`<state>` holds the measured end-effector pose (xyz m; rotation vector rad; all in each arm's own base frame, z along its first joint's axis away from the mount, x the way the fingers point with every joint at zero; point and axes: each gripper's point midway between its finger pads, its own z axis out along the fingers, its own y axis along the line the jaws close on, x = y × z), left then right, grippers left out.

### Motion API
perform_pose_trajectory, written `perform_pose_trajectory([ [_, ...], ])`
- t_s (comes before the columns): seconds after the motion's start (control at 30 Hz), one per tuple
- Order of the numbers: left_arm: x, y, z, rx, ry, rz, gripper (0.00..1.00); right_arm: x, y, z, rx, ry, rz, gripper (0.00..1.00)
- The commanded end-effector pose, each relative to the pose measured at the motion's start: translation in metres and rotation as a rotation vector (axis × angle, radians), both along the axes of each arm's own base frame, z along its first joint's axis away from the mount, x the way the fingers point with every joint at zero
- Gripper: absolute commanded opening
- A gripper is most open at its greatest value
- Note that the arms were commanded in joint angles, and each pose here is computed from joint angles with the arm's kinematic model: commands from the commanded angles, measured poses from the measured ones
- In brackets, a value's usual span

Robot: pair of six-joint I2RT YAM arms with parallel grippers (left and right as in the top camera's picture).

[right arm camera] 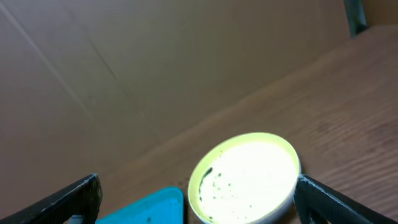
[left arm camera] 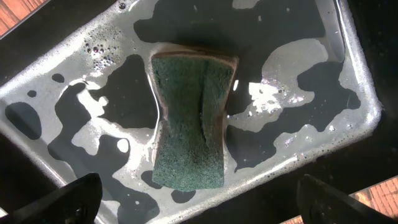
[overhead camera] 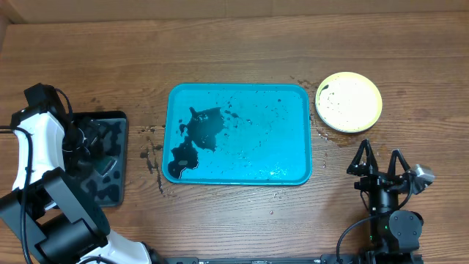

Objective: Clean dirty plates on tray and stack at the side

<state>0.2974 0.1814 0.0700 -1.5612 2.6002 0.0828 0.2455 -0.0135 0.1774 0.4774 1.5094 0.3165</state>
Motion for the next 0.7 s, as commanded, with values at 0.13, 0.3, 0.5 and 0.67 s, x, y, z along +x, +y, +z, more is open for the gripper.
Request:
perform_pose_trajectory([
  [0.13,0.0048,0.0045,0.0081,0.016,-0.025,0.007,1.0,0.0003,0.0024,-0.0038,-0.163,0.02,0.019,1.0],
  [0.3,0.0048,0.0045,0.0081,0.016,-0.025,0.007,1.0,0.0003,0.0023,-0.004,-0.238,0.028,0.019,1.0],
  [0.5,0.0048,0.0045,0.0081,0.016,-0.025,0.007,1.0,0.0003,0.0017,-0.0041,-0.322,0.037,0.016,1.0],
  [0.67,0.0048,0.0045,0.0081,0.016,-0.025,0.006,1.0,0.0004,0.0024,-0.0039,-0.334,0.036,0.02,1.0],
])
